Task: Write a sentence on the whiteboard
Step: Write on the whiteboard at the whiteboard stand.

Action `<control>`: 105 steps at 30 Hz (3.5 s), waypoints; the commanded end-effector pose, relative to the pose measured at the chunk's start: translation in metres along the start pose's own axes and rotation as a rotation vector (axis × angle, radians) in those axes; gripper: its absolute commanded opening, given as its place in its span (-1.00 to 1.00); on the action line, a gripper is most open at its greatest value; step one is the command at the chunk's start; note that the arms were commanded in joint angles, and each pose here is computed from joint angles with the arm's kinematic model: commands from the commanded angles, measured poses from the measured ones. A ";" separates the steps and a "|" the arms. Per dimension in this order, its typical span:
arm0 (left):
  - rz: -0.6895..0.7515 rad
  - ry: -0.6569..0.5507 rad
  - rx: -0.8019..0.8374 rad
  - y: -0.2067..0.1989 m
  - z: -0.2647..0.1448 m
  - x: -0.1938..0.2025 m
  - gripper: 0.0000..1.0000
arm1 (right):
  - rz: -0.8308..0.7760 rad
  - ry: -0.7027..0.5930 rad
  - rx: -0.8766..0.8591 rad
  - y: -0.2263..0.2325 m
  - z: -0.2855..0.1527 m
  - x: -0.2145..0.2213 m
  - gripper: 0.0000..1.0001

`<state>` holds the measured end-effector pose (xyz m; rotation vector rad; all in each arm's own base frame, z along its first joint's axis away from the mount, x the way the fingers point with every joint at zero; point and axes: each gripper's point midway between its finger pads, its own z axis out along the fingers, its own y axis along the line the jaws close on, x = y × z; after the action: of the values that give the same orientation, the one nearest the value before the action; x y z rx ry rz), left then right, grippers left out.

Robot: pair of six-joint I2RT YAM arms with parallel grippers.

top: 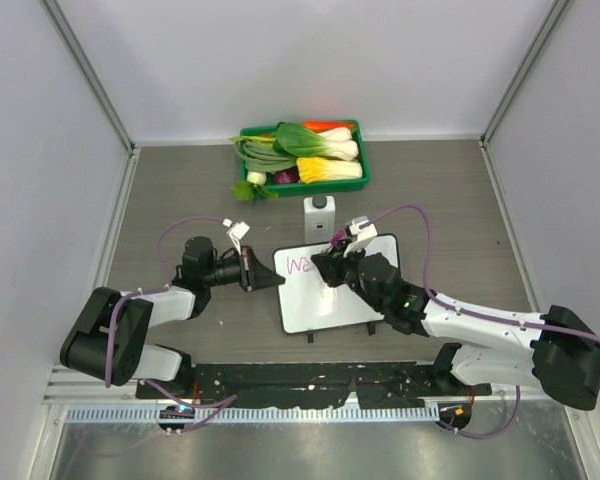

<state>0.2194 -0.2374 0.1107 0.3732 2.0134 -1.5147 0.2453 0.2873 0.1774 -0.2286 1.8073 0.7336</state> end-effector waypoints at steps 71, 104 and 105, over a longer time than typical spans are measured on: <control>0.062 -0.007 0.000 0.000 0.005 -0.006 -1.00 | -0.020 -0.095 0.116 -0.017 -0.002 -0.030 -0.98; 0.060 -0.002 0.002 0.000 0.006 -0.005 -1.00 | 0.011 -0.057 0.115 -0.025 -0.010 -0.008 -0.97; 0.060 -0.001 0.003 -0.001 0.006 -0.005 -1.00 | 0.009 -0.064 0.115 -0.025 -0.009 -0.011 -0.98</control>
<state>0.2182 -0.2387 0.1110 0.3818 2.0153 -1.5230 0.2448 0.2673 0.1759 -0.1531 1.8048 0.6944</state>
